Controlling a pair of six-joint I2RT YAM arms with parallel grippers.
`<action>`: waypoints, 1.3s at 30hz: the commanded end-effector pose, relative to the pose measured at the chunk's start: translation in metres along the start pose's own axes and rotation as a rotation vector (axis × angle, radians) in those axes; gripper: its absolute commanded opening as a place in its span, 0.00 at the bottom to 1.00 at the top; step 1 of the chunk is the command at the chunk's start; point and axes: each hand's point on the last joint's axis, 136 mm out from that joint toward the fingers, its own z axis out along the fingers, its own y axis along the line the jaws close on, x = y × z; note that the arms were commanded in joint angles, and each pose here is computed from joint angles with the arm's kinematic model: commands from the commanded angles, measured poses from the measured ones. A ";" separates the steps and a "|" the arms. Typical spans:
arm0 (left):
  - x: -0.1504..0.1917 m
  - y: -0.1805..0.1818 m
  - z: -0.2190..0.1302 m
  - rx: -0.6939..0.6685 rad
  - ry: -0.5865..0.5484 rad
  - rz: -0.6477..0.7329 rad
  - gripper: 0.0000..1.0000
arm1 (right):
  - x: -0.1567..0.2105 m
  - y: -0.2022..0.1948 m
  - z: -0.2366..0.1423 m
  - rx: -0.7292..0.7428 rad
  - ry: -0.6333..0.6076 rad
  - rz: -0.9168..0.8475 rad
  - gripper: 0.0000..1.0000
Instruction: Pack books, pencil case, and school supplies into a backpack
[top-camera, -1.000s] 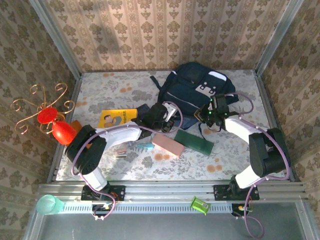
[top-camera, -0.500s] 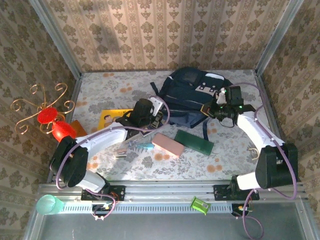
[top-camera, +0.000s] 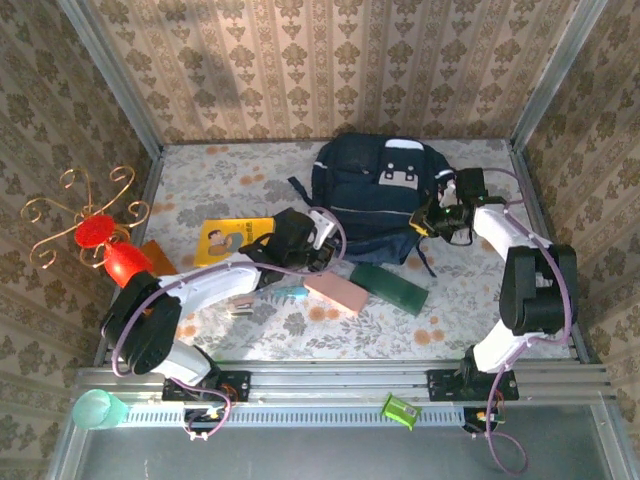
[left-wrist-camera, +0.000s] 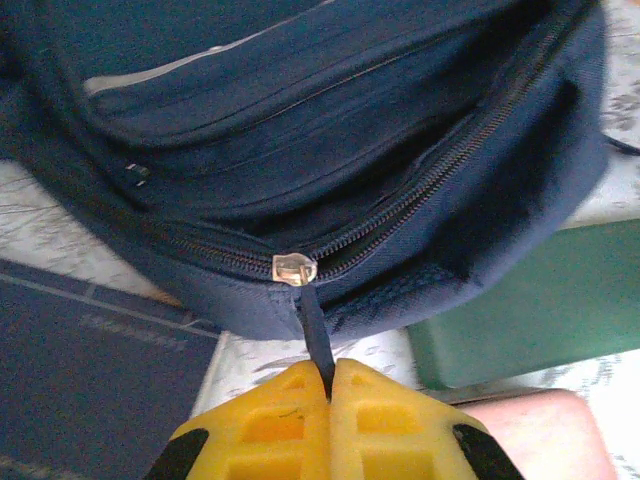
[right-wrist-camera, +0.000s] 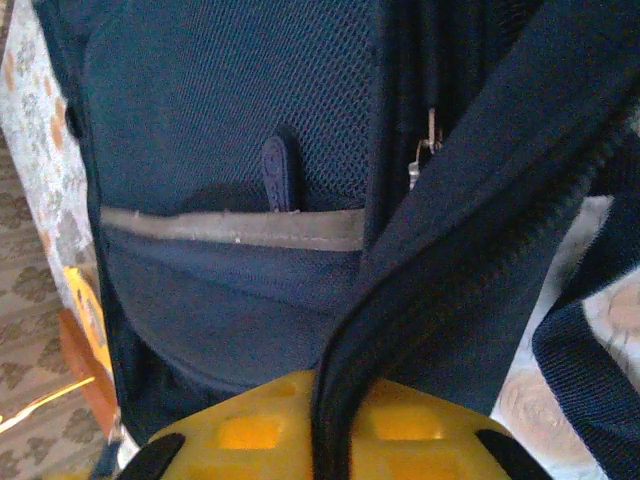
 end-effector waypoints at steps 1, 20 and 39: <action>-0.027 -0.031 0.003 0.106 -0.051 -0.006 0.00 | -0.021 -0.001 -0.013 0.061 -0.091 -0.050 0.30; -0.038 -0.029 0.016 0.083 -0.048 -0.001 0.00 | 0.094 0.002 0.003 -0.006 -0.152 0.067 0.95; -0.001 0.034 0.011 -0.095 0.010 -0.003 0.00 | 0.057 0.031 -0.031 -0.072 -0.237 -0.015 0.01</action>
